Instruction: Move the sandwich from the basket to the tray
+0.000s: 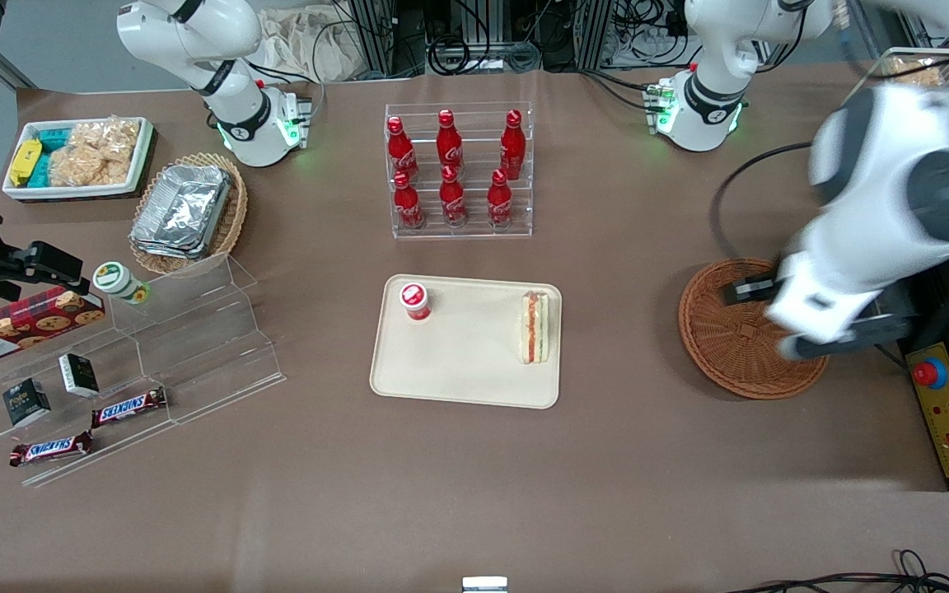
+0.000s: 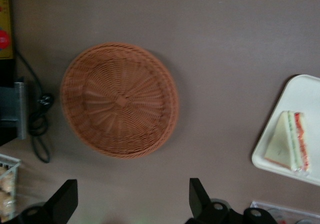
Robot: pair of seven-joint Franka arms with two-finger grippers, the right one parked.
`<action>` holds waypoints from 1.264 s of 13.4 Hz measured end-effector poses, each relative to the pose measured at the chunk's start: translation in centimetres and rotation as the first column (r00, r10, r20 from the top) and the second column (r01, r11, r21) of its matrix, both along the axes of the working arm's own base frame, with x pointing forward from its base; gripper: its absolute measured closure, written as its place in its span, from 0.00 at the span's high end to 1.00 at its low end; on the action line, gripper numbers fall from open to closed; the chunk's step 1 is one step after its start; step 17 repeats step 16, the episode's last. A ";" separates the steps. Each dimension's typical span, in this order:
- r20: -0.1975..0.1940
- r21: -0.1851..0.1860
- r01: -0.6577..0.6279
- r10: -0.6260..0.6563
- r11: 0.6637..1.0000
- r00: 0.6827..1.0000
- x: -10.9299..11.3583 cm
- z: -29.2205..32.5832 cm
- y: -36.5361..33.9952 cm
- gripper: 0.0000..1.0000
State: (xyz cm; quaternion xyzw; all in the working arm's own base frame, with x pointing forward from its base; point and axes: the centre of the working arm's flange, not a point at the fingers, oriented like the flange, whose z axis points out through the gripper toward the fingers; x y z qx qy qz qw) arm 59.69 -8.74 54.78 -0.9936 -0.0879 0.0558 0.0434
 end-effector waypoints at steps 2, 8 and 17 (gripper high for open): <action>0.021 -0.011 0.014 -0.013 1.000 1.000 -1.8 3.0 4.4 1.00; 0.056 -0.021 0.046 -0.045 0.999 0.997 -6.5 8.8 8.9 1.00; 0.070 -0.035 0.140 -0.138 0.989 0.988 -9.1 11.5 9.9 1.00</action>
